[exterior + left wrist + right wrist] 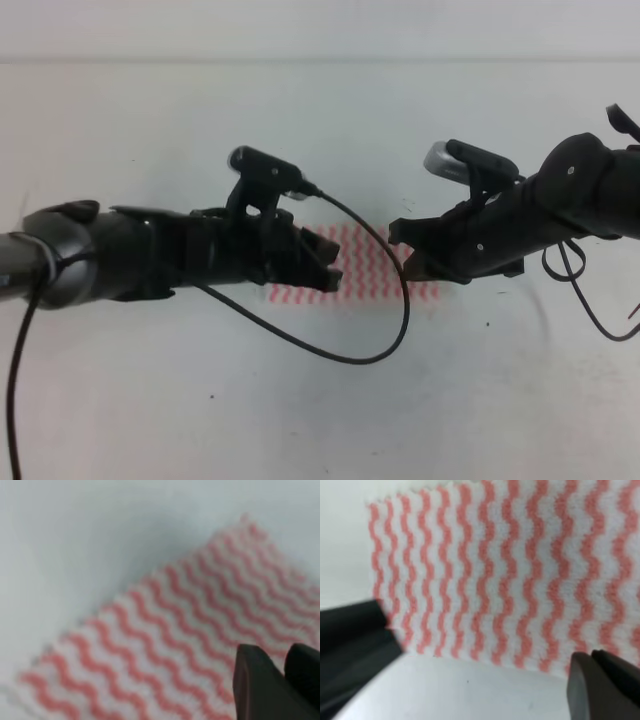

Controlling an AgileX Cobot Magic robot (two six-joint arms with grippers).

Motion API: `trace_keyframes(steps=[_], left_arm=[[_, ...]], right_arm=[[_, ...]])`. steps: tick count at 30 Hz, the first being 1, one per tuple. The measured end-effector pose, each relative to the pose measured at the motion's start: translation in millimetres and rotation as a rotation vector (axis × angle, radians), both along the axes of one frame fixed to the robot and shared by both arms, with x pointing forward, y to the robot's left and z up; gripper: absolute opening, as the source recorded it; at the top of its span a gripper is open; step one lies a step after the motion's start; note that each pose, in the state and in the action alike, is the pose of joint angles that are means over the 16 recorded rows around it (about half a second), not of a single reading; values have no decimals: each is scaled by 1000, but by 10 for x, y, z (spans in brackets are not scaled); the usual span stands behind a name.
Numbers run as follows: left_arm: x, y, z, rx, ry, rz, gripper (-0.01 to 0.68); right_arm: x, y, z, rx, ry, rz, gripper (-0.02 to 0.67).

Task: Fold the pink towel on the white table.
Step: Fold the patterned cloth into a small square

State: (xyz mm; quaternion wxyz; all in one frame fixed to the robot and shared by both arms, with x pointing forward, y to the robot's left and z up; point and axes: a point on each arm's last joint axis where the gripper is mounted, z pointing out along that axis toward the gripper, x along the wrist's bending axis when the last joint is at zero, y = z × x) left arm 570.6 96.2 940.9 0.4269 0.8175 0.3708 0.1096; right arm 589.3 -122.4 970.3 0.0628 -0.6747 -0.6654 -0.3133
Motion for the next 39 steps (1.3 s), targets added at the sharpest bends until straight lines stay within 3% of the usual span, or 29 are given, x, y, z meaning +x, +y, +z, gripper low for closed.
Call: trace_keyframes(steps=[7, 15, 27, 39], left_arm=[[-8, 56, 66, 40, -32, 27, 106], [6, 103, -119, 109, -5, 55, 106], [-7, 89, -61, 99, -26, 27, 106], [22, 90, 24, 108, -75, 21, 106]], right_arm=[[-5, 0, 3, 1, 4, 2, -16], [-3, 0, 0, -2, 3, 3, -2], [44, 30, 120, -7, -9, 39, 130], [104, -57, 208, -128, 20, -25, 260]])
